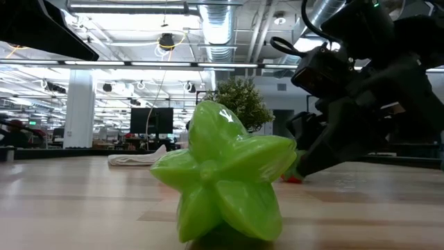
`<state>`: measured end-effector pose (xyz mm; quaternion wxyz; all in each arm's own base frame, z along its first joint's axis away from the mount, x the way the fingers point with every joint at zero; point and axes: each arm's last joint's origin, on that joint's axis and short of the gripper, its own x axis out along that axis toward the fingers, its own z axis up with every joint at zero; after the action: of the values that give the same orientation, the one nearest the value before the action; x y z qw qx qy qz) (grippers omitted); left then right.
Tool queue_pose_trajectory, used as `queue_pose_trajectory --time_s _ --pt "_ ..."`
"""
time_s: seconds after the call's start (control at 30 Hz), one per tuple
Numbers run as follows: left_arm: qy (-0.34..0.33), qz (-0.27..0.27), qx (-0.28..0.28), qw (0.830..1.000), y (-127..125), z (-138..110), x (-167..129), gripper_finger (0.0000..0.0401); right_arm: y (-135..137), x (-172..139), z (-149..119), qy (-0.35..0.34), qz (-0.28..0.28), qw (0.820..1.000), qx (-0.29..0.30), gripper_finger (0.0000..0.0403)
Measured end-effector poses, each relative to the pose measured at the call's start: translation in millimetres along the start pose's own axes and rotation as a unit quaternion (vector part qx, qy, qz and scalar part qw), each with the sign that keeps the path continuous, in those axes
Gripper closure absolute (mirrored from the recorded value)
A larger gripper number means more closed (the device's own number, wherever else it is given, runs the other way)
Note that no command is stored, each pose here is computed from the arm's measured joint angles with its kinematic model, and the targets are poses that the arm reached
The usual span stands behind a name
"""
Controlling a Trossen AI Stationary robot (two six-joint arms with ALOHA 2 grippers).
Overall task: Pick and placing Produce into tupperware
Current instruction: Put the red strawberry into the transparent bin
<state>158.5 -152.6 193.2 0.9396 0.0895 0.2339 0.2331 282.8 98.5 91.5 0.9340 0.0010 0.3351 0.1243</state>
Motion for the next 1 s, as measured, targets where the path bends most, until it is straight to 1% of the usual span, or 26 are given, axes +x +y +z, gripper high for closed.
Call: queue_pose_trajectory --time_s 0.17,0.3,0.4,0.63,0.9,1.0 --pt "0.0 0.0 0.0 1.0 0.0 0.0 0.0 0.0147 0.0 0.0 -0.3 0.001 0.0 1.0 0.0 0.0242" --pt "0.0 0.0 0.0 1.0 0.0 0.0 0.0 0.0147 0.0 0.0 -0.2 0.001 0.0 1.0 0.0 0.0259" --pt "0.0 0.0 0.0 1.0 0.0 0.0 0.0 0.0147 0.0 0.0 -0.2 0.001 0.0 1.0 0.0 0.0259" --pt "0.0 -0.001 -0.002 1.0 -0.2 0.2 0.0 0.0147 0.0 0.0 -0.3 0.002 0.0 1.0 0.0 0.0237" --pt "0.0 -0.001 -0.002 1.0 -0.2 0.2 0.0 0.0147 0.1 0.0 -0.3 0.002 0.002 1.0 0.0 0.0254" --pt "0.0 -0.001 -0.002 1.0 -0.3 0.4 -0.1 0.0147 0.3 0.0 -0.3 0.002 0.002 1.0 0.0 0.0253"
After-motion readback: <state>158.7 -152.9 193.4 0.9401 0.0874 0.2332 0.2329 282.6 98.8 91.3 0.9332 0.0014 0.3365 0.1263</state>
